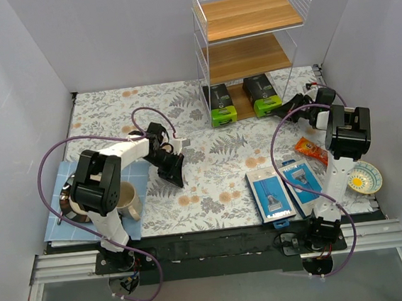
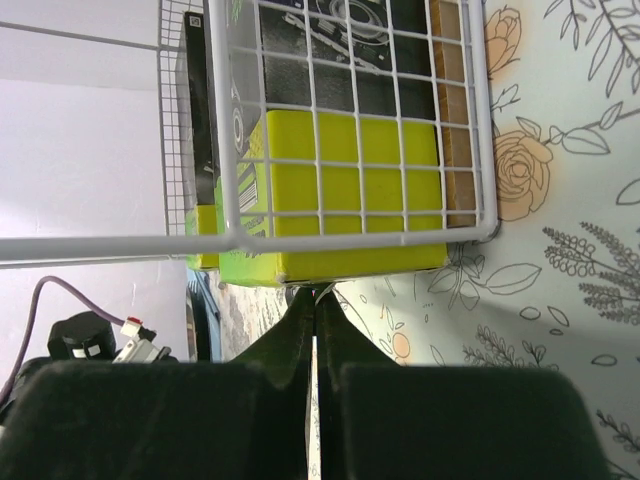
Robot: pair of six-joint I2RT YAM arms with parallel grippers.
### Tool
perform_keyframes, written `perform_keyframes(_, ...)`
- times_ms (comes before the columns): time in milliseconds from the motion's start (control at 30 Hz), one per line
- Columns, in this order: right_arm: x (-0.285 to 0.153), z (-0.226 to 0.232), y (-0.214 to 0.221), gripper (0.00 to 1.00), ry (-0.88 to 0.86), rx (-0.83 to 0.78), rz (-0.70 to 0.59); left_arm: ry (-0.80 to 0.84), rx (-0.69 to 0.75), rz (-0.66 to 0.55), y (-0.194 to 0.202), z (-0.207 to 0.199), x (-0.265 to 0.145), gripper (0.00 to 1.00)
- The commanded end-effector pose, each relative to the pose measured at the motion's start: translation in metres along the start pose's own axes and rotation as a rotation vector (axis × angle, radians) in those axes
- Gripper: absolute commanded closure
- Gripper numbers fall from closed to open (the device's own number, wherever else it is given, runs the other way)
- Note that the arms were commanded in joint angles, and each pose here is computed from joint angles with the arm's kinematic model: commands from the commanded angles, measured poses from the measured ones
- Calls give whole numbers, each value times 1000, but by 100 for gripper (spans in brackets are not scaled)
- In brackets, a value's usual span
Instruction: Place and organize the shaving razors onto the shelf
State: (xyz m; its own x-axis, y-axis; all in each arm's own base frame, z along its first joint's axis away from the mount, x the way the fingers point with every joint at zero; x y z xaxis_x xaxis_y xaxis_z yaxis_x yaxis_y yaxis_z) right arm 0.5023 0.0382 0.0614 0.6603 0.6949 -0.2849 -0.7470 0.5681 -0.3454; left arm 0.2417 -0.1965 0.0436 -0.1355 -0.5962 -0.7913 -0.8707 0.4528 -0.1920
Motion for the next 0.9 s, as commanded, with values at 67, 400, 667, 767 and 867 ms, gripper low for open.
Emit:
perform_keyframes(67, 6, 7, -24, 99, 4, -48, -62, -8, 62, -12, -12, -5, 0, 92)
perform_keyframes(400, 9, 14, -21, 99, 33, -5, -91, -15, 80, 5, -8, -8, 3, 93)
perform_keyframes(667, 10, 24, -25, 99, 29, -1, -99, -19, 78, 8, -8, -8, 5, 94)
perform_keyframes(767, 16, 23, -32, 99, 27, -24, -100, -23, 85, 6, -10, -9, 5, 94)
perform_keyframes(867, 23, 26, -36, 99, 21, -54, -97, -32, 91, 8, -10, -9, 5, 94)
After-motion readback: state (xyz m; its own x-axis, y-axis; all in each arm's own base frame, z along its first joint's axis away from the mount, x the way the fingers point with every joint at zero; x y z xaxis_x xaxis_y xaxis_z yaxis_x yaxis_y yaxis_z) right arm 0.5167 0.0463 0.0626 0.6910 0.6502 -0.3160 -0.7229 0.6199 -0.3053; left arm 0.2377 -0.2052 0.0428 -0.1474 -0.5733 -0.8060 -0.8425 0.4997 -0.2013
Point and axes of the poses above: each gripper's point midway between its finger pads, its own x axis out along the fingers, its own z axis along the line the jaws close on, y = z × x, the point moved 1 cm from there along -x, back along the fingers, and after that the axes turned 4 degrees about -x, right-handed, at the moved point
